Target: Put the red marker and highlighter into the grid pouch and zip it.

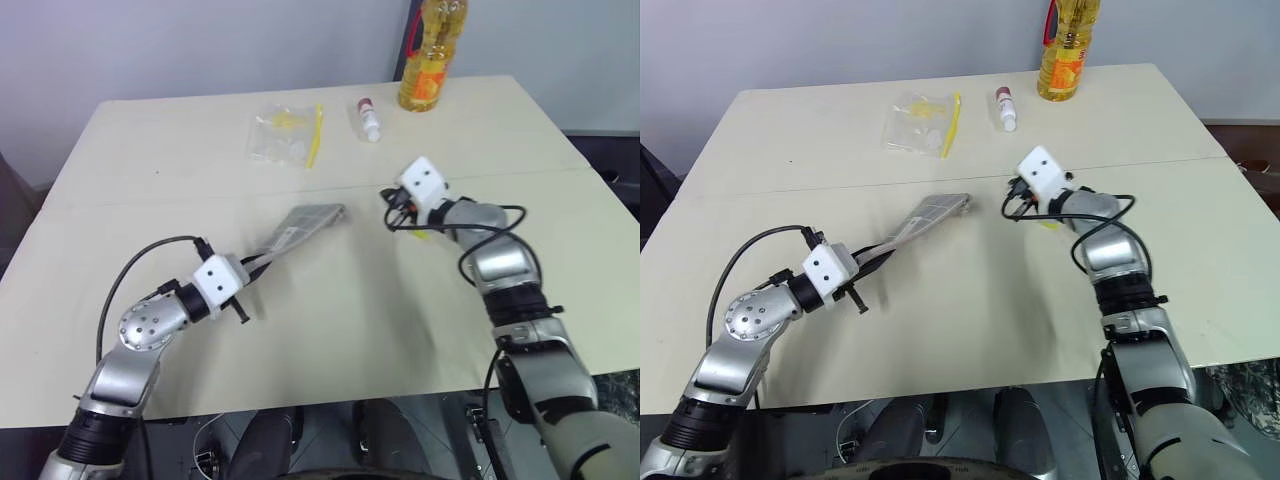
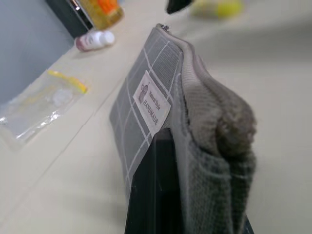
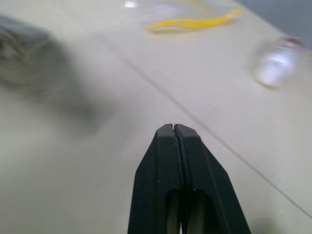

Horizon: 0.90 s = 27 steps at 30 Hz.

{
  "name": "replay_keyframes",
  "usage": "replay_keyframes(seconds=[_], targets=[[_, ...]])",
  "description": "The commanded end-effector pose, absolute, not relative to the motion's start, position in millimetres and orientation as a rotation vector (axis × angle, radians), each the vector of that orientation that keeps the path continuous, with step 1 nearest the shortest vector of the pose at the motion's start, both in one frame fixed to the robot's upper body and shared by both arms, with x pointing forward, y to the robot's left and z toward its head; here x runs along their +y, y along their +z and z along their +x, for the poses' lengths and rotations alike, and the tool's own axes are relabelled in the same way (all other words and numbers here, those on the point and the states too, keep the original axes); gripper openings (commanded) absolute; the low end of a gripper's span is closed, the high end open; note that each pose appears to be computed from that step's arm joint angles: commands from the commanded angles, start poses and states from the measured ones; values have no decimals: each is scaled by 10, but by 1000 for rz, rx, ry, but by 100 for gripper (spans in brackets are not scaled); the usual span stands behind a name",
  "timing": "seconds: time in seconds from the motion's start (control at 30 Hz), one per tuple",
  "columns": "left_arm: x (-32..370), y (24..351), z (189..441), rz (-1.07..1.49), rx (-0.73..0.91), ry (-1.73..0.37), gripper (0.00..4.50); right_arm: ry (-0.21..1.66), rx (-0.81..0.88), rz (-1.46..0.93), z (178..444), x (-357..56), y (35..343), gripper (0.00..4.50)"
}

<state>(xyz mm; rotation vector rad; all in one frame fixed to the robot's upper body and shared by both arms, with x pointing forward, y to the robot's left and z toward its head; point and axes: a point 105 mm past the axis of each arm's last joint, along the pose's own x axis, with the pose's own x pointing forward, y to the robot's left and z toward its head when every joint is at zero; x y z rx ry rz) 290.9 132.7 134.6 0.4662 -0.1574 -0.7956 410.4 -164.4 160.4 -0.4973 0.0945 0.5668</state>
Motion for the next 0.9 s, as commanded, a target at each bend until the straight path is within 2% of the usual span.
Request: replay_keyframes(seconds=[0.03, 0.23, 0.53, 0.8, 0.9], targets=[[1213, 1574, 2918, 357, -205, -823, 0, 610, 51, -417, 3907, -1711, 1785, 138], [1062, 1720, 3036, 232, -220, -871, 0, 673, 34, -329, 3633, -1700, 1850, 446], [897, 1742, 3135, 206, -234, -932, 0, 637, 5, -233, 3633, -1571, 1856, 446], [848, 1695, 3091, 211, -226, -957, 0, 592, -14, -198, 3744, -1540, 1876, 446], [841, 1680, 3076, 213, -222, -956, 0, 623, -13, -167, 3734, -1492, 1880, 366]])
